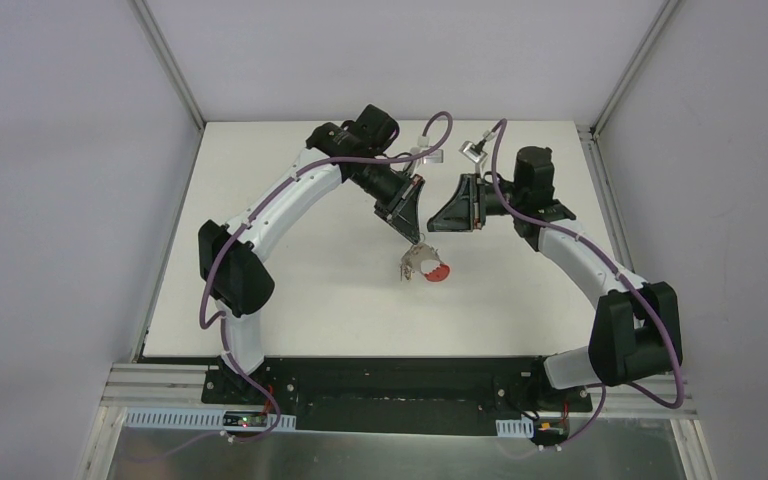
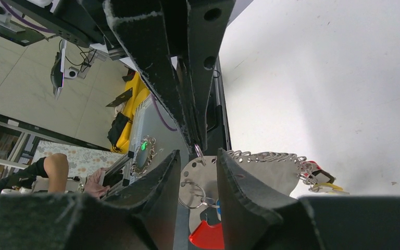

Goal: Put the keys on the keyring

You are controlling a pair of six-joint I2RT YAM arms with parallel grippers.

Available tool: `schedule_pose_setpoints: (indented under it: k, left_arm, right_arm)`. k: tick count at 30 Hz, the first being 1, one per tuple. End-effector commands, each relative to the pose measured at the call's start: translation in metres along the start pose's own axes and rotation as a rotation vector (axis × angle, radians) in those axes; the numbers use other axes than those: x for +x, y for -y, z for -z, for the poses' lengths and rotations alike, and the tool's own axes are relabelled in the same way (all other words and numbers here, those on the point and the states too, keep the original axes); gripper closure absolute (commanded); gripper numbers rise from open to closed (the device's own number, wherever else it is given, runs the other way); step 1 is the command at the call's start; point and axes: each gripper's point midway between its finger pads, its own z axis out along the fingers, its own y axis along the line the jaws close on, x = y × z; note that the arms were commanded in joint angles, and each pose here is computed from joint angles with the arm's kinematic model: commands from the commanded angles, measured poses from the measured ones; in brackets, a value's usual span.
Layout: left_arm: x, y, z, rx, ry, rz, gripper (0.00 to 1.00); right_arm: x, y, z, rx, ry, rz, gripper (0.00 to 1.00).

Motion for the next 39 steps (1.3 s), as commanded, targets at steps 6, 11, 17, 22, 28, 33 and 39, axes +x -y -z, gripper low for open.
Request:
schedule_pose_setpoints:
  k: [6,11,17,22,28,33,39]
  left_arm:
    - [-0.009,0.023,0.008,0.064,0.035,-0.064,1.0]
    - [-0.011,0.024,0.008,0.069,0.046,-0.063,1.0]
    - [-0.013,0.025,0.009,0.074,0.052,-0.063,1.0]
    - [-0.012,0.025,0.008,0.077,0.05,-0.059,1.0]
    - [-0.012,0.023,0.009,0.079,0.055,-0.054,1.0]
    - [-0.017,0.018,0.012,0.074,0.079,-0.044,1.0]
    - [-0.049,0.011,0.024,0.114,0.265,0.03,0.79]
  right_arm:
    - [-0.003,-0.021,-0.007,-0.049,-0.025,0.114,0.68]
    - [0.0,-0.022,-0.01,-0.058,-0.037,0.115,0.71]
    - [0.006,-0.021,-0.01,-0.06,-0.049,0.113,0.83]
    - [0.008,-0.021,-0.011,-0.064,-0.057,0.113,0.86]
    - [0.01,-0.022,-0.011,-0.069,-0.063,0.114,0.94]
    - [0.001,-0.023,-0.01,-0.062,-0.053,0.107,1.0]
    - [-0.026,-0.017,-0.007,0.004,0.048,0.074,1.0]
